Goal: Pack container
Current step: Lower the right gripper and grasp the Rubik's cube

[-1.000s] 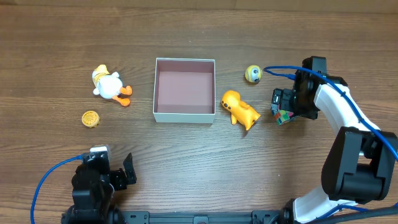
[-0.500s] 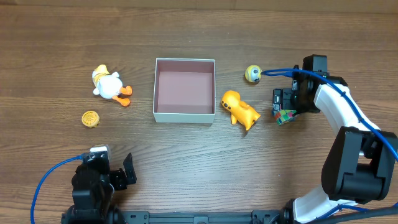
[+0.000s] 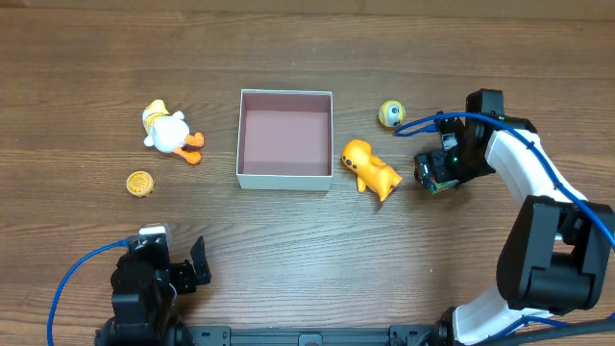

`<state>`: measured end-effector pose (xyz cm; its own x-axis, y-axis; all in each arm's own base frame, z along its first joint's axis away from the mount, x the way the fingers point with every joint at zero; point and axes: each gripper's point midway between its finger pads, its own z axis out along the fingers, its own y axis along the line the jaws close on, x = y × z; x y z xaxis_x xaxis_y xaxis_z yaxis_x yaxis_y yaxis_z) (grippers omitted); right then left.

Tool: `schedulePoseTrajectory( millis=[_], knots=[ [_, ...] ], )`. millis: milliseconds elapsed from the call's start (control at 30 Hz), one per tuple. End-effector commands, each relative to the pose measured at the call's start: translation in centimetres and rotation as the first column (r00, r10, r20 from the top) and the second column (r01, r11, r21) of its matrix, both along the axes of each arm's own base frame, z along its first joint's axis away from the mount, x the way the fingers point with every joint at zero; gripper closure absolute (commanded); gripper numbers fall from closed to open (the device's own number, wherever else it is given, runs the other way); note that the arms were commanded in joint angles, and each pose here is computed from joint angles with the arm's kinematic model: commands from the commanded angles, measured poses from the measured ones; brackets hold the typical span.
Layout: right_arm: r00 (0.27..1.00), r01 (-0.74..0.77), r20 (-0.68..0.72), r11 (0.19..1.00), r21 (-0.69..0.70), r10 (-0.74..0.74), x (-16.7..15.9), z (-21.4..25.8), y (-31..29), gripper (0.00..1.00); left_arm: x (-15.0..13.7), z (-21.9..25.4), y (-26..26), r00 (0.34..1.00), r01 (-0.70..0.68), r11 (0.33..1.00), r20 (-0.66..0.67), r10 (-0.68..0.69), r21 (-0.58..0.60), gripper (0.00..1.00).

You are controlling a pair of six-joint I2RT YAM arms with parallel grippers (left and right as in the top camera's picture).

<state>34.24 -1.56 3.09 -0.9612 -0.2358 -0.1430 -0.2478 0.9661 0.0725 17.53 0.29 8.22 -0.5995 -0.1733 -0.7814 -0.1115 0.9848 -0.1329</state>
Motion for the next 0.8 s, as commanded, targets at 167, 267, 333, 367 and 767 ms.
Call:
schedulePoseTrajectory(
  millis=[167,267,333,367,767],
  knots=[
    [1.0,0.026,-0.002,1.0,0.017,-0.026,0.2,0.6,0.1,0.29,0.1,0.1,0.1,1.0,0.007,1.0,0.008,-0.007,0.02,0.0],
    [1.0,0.027,-0.001,1.0,0.012,-0.027,0.2,0.6,0.0,0.38,0.1,0.1,0.1,1.0,0.007,1.0,0.008,-0.007,0.02,0.0],
    [1.0,0.027,0.002,1.0,0.011,-0.027,0.2,0.6,0.0,0.43,0.1,0.1,0.1,1.0,0.007,1.0,0.008,-0.007,0.02,0.0],
    [1.0,0.027,0.002,1.0,0.012,-0.027,0.3,0.6,0.0,0.44,0.1,0.1,0.1,1.0,0.007,1.0,0.008,-0.007,0.02,0.0],
    [0.994,0.05,0.096,0.999,0.017,-0.051,2.9,1.8,-0.1,0.56,0.1,0.1,0.1,1.0,0.007,1.0,0.008,-0.007,0.02,0.0]
  ],
)
